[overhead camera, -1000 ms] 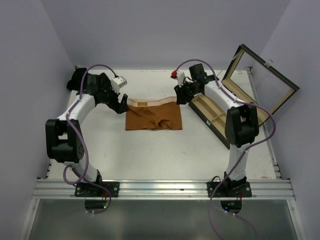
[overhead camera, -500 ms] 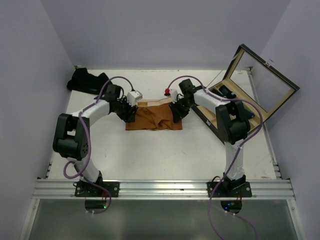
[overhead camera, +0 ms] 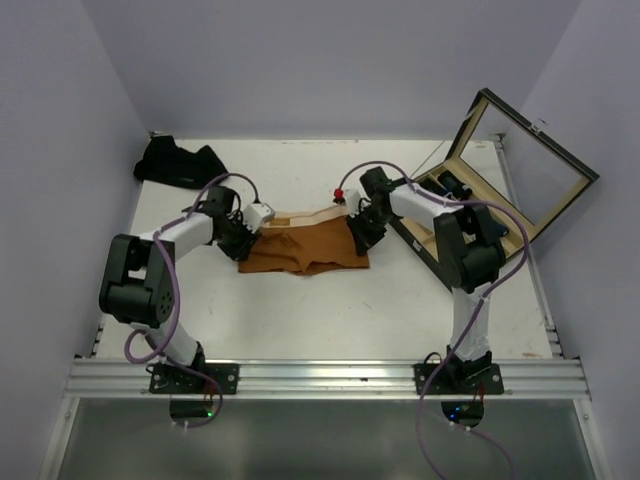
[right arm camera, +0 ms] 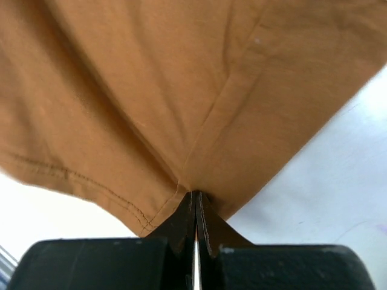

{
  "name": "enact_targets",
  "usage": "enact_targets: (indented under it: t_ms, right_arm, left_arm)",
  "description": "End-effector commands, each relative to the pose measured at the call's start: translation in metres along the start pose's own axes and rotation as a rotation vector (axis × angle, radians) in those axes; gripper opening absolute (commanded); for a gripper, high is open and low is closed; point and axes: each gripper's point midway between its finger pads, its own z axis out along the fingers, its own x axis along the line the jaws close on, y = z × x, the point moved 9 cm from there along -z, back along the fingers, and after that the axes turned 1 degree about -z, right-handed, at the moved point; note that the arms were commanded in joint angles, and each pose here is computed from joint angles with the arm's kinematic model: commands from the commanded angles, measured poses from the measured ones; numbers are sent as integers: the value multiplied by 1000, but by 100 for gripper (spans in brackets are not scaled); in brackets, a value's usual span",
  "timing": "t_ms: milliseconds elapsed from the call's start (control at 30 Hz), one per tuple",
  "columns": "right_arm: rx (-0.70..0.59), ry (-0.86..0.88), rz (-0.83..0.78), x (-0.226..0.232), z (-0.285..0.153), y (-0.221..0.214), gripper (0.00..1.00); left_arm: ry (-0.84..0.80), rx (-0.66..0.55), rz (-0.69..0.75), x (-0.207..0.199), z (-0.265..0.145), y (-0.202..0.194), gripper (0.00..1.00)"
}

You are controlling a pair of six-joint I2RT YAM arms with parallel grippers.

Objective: Roll the underwear
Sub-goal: Flatten the underwear

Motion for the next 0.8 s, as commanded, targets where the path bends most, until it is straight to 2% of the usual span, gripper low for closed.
enact_targets:
  t_ms: [0, 33, 100, 133, 200, 233, 367, 500, 567, 767]
  right_arm:
    - [100, 30, 9, 15, -17, -26, 0]
    - [100, 59, -20, 19, -21, -28, 0]
    - [55, 182, -47, 37, -36, -31, 1]
    - [27, 225, -75, 42, -42, -30, 4]
    - [-56, 297, -110, 54, -55, -23, 14]
    - [-111, 293, -119, 60, -68, -17, 18]
    - [-227, 213, -137, 56, -89, 18, 23]
    - [-214, 15, -70, 26, -79, 53, 29]
    - [-223, -23, -29, 15, -69, 72, 30]
    - [-251, -133, -4, 15, -50, 104, 34]
  left_arm:
    - [-19, 111, 53, -6, -19, -29, 38]
    - [-31, 113, 61, -9, -21, -35, 39]
    - [-27, 71, 101, -10, -30, -33, 59]
    - [-41, 47, 130, -11, -33, -33, 67]
    - [-64, -36, 150, -15, -46, -26, 94]
    - [-74, -70, 167, -15, -50, -21, 100]
    - [-54, -231, 140, -17, -74, 1, 100]
    - [-92, -393, -4, 6, -88, 24, 100]
    - [-82, -392, -119, 18, -80, 30, 100]
    - [44, -401, -239, 54, -70, 57, 100]
